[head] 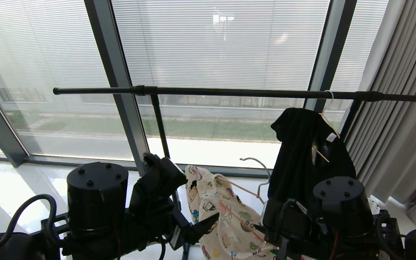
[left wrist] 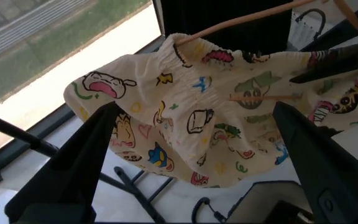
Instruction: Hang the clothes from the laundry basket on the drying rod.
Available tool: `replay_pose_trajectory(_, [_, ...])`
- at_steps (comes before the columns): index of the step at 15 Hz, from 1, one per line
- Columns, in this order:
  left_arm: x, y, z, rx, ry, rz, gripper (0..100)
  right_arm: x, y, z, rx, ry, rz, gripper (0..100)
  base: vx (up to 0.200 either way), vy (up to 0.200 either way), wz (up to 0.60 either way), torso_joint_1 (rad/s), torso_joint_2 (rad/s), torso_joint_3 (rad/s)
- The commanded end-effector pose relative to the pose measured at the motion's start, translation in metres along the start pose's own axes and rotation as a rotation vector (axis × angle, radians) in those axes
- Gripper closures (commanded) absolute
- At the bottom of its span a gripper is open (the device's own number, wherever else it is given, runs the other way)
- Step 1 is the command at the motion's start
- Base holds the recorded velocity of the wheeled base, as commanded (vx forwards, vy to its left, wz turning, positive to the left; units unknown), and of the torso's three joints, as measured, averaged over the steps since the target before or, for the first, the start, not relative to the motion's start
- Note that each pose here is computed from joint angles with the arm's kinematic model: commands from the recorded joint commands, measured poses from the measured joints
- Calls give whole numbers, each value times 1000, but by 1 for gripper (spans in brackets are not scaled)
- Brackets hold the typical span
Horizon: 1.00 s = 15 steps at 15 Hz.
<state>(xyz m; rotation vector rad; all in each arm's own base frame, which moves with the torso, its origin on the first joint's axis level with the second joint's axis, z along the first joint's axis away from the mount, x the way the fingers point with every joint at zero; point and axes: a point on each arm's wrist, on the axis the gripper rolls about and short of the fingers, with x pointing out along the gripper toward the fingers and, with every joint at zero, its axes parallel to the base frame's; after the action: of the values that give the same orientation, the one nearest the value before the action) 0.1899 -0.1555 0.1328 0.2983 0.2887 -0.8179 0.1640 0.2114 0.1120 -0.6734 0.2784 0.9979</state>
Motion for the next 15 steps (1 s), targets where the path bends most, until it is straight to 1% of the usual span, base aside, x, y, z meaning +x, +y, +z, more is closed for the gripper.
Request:
replay_pose_trajectory(1, [11, -1, -9, -22, 51, 14, 0, -1, 2, 4, -7, -15, 5, 100, 0, 0, 0, 0, 0, 0])
replay_pose_trajectory(2, [14, 0, -12, -29, 73, 38, 0, -2, 5, 5, -13, -21, 13, 100, 0, 0, 0, 0, 0, 0])
replay_pose_trajectory(3, [19, 0, -14, -51, 89, 61, 0, -2, 8, 7, -20, -26, 23, 100, 0, 0, 0, 0, 0, 0])
replay_pose_trajectory(4, [21, 1, -13, -81, 86, 82, 0, -2, 9, 8, -23, -29, 28, 100, 0, 0, 0, 0, 0, 0])
replay_pose_trajectory(5, [27, 0, -9, -138, 78, 108, 0, -2, 12, 9, -28, -33, 36, 100, 0, 0, 0, 0, 0, 0])
replay_pose_trajectory(7, [33, -2, -10, -186, 88, 147, 0, -2, 12, 10, -30, -37, 37, 100, 0, 0, 0, 0, 0, 0])
replay_pose_trajectory(8, [34, -3, -10, -195, 93, 153, 0, -2, 11, 11, -29, -41, 35, 100, 0, 0, 0, 0, 0, 0])
replay_pose_trajectory(11, [36, -2, -13, -190, 106, 190, 0, -2, 12, 11, -29, -39, 34, 100, 0, 0, 0, 0, 0, 0])
replay_pose_trajectory(12, [35, -1, -14, -190, 110, 200, 100, -2, 12, 11, -29, -39, 34, 100, 0, 0, 0, 0, 0, 0])
replay_pose_trajectory(15, [35, 4, -15, -192, 116, 232, 100, -2, 12, 11, -29, -38, 33, 100, 0, 0, 0, 0, 0, 0])
